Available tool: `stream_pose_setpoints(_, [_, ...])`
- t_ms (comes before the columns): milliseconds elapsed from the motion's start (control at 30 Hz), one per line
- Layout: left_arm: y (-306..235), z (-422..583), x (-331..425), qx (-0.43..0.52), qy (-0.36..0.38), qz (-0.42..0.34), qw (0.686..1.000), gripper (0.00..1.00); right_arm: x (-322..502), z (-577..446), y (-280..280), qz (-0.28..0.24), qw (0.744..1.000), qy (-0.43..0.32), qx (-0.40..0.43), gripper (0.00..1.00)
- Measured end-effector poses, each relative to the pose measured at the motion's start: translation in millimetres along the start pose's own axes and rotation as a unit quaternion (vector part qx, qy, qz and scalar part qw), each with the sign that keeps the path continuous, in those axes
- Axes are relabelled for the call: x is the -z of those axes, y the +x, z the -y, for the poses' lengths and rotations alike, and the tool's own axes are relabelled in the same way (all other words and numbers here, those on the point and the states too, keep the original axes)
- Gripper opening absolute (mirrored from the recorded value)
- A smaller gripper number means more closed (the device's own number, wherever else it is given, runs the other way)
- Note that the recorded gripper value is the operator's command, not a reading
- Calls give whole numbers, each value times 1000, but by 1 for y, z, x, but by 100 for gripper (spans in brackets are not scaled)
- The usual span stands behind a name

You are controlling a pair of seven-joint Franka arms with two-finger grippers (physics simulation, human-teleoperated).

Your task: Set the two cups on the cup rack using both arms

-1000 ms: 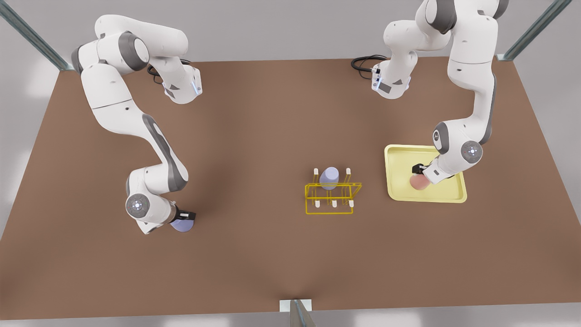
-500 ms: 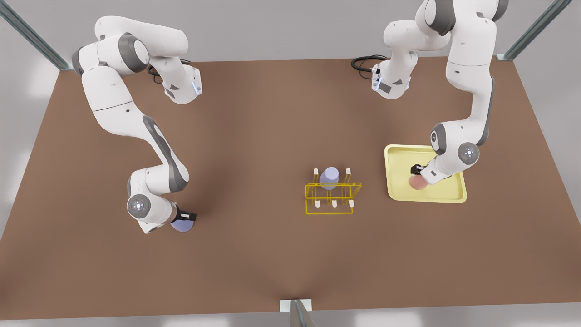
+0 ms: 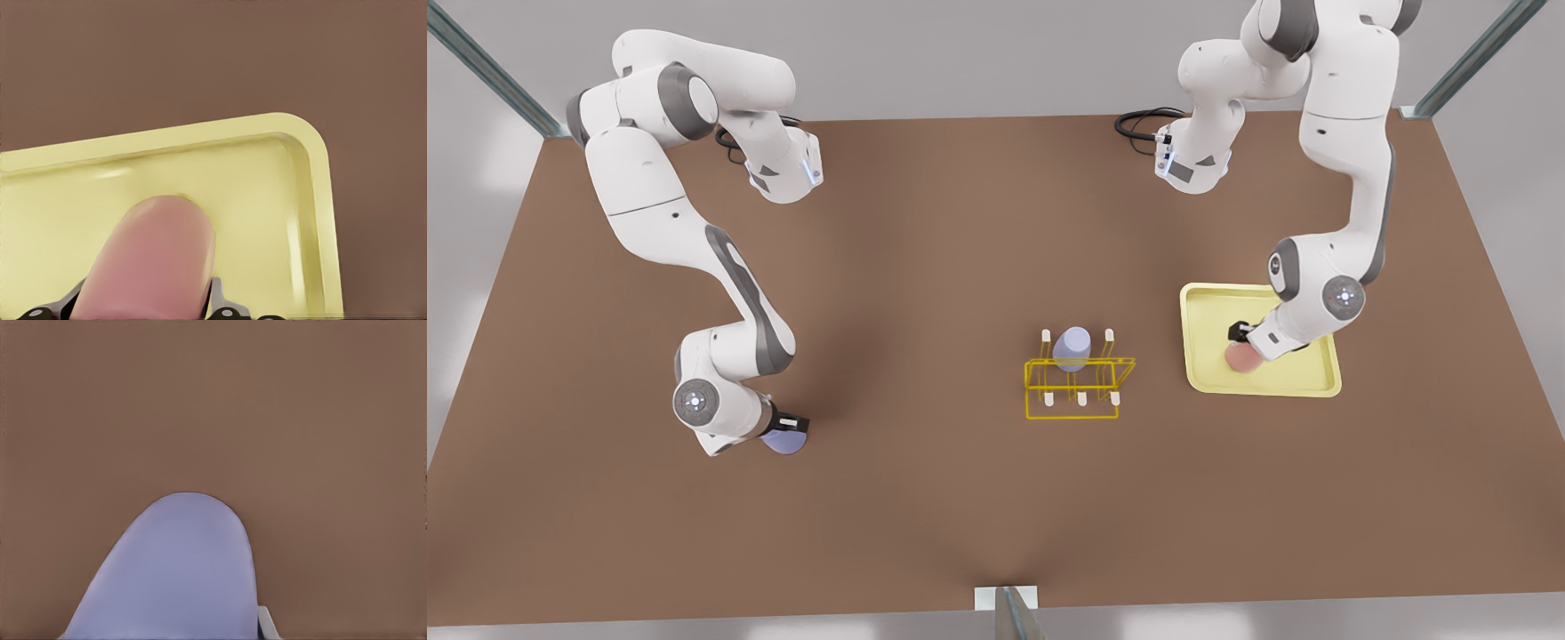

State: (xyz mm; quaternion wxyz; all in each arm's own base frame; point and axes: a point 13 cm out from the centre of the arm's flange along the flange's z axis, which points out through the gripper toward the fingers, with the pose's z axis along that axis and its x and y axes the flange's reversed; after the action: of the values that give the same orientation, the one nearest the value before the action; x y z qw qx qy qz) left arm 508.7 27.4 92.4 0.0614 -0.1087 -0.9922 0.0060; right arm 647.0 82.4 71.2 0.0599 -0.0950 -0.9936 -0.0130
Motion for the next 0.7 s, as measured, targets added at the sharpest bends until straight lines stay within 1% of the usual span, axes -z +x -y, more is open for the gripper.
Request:
stream_pose_setpoints(167, [4, 3, 11, -1, 6, -12, 1000, 86, 11, -2, -1, 5, 1000, -1, 2, 73])
stream_pose_setpoints(200, [5, 4, 13, -1, 7, -14, 1000, 82, 15, -4, -1, 8, 1000, -1, 3, 73])
stream_pose_setpoints(267, [7, 4, 14, 0, 9, -20, 1000, 82, 29, -18, 1, 15, 1000, -7, 12, 73])
stream_pose_setpoints(400, [10, 5, 12, 0, 12, -29, 999, 81, 61, -65, 9, 32, 998, -29, 41, 73])
stream_pose_setpoints(467, [12, 5, 12, 1, 12, -33, 999, 75, 78, -92, 17, 40, 997, -41, 59, 73])
stream_pose_setpoints(700, [10, 5, 17, 4, 11, -32, 999, 74, 125, -211, 54, 67, 984, -107, 130, 73])
